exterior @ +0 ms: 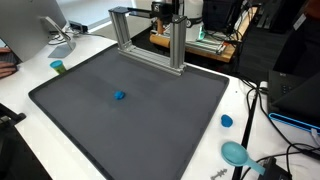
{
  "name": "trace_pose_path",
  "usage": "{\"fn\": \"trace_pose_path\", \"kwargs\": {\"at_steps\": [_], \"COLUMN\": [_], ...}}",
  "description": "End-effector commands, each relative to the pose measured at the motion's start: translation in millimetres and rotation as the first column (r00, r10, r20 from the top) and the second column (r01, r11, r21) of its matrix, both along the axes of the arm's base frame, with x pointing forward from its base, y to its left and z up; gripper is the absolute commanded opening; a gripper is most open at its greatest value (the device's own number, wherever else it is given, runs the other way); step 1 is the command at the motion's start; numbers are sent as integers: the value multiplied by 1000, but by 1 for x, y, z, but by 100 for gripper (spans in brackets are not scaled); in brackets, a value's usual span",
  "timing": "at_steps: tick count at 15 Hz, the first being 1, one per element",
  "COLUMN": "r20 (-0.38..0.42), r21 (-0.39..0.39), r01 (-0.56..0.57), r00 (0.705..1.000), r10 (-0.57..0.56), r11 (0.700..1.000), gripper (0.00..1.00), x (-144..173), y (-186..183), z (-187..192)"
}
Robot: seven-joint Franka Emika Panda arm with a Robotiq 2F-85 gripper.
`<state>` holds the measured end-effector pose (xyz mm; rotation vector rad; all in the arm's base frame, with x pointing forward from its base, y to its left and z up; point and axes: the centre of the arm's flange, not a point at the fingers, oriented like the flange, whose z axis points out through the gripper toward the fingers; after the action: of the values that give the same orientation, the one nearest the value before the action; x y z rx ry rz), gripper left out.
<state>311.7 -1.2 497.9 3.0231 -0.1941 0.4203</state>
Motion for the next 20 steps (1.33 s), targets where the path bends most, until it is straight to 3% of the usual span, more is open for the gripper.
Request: {"fn": "trace_pose_path", "kwargs": {"at_steps": [1,13,20], "r20": [0,-57,-107], "r21": [0,26,66], "r01": [1,-48,-69], "r00": [1000,997,991], "r10": [-1,50,76], "r11": [1000,999,995], "gripper": [100,100,100], "x": [0,11,40], "y": [0,35,20], "z": [0,-34,-39]}}
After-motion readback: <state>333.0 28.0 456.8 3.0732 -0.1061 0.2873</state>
